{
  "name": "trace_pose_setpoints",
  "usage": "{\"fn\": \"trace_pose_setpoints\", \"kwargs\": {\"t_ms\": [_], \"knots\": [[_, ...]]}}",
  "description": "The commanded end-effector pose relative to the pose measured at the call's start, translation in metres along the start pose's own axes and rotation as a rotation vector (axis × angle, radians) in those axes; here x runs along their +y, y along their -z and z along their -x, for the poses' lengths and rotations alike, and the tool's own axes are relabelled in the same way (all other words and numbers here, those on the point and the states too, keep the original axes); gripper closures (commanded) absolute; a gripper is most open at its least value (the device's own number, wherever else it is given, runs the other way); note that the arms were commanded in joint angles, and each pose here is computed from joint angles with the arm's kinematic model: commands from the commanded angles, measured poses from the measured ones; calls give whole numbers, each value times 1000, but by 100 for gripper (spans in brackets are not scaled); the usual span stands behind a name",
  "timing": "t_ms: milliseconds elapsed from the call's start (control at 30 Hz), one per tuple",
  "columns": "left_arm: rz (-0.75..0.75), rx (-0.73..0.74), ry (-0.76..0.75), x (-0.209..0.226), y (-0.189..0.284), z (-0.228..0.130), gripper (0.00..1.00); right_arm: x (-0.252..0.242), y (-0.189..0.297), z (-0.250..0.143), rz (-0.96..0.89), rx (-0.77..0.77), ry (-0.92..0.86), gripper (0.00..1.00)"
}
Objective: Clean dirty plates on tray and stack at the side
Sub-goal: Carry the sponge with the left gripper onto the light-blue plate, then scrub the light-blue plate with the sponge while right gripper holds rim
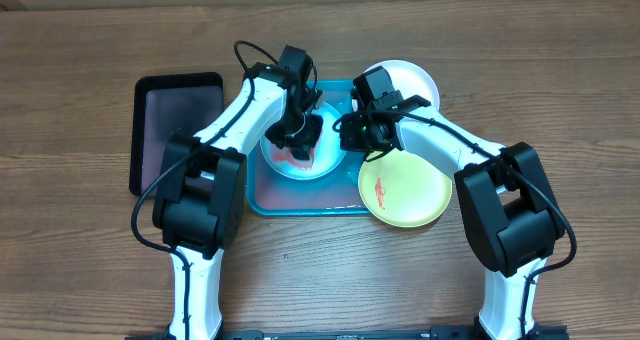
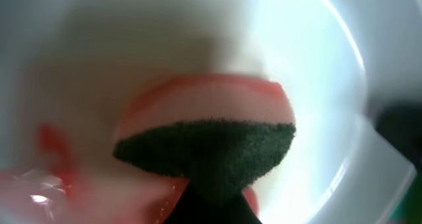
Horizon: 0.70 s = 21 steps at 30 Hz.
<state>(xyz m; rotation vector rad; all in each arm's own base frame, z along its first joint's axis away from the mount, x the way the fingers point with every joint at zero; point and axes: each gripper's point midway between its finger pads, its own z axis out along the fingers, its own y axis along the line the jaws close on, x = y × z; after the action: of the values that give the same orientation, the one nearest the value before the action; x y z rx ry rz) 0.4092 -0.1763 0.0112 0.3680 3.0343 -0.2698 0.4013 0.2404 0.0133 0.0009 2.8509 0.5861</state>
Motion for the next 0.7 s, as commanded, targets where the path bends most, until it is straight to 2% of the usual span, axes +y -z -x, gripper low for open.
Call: {"fn": "trace_pose_setpoints", "kwargs": {"t_ms": [0, 100, 233, 300, 400, 500, 567, 667], "knots": [[306, -126, 258, 57, 13, 18, 96, 9, 1, 3, 22, 2, 12, 96], [437, -156, 308, 77, 23, 17, 96, 9, 1, 3, 21, 3, 12, 96], [434, -42, 275, 75, 21, -8, 96, 9, 1, 3, 21, 1, 12, 96], [345, 54, 199, 60, 16, -23, 96, 9, 1, 3, 21, 1, 12, 96], [85, 179, -41, 18, 9, -43, 96, 9, 1, 4, 22, 1, 13, 96], [-160, 214, -238, -19, 13, -55, 96, 9, 1, 4, 23, 0, 12, 96], [-230, 193, -274, -31, 14, -53, 96, 9, 1, 3, 23, 1, 12, 96], [-231, 118, -264, -33, 11, -34, 96, 9, 1, 3, 22, 4, 12, 96]]}}
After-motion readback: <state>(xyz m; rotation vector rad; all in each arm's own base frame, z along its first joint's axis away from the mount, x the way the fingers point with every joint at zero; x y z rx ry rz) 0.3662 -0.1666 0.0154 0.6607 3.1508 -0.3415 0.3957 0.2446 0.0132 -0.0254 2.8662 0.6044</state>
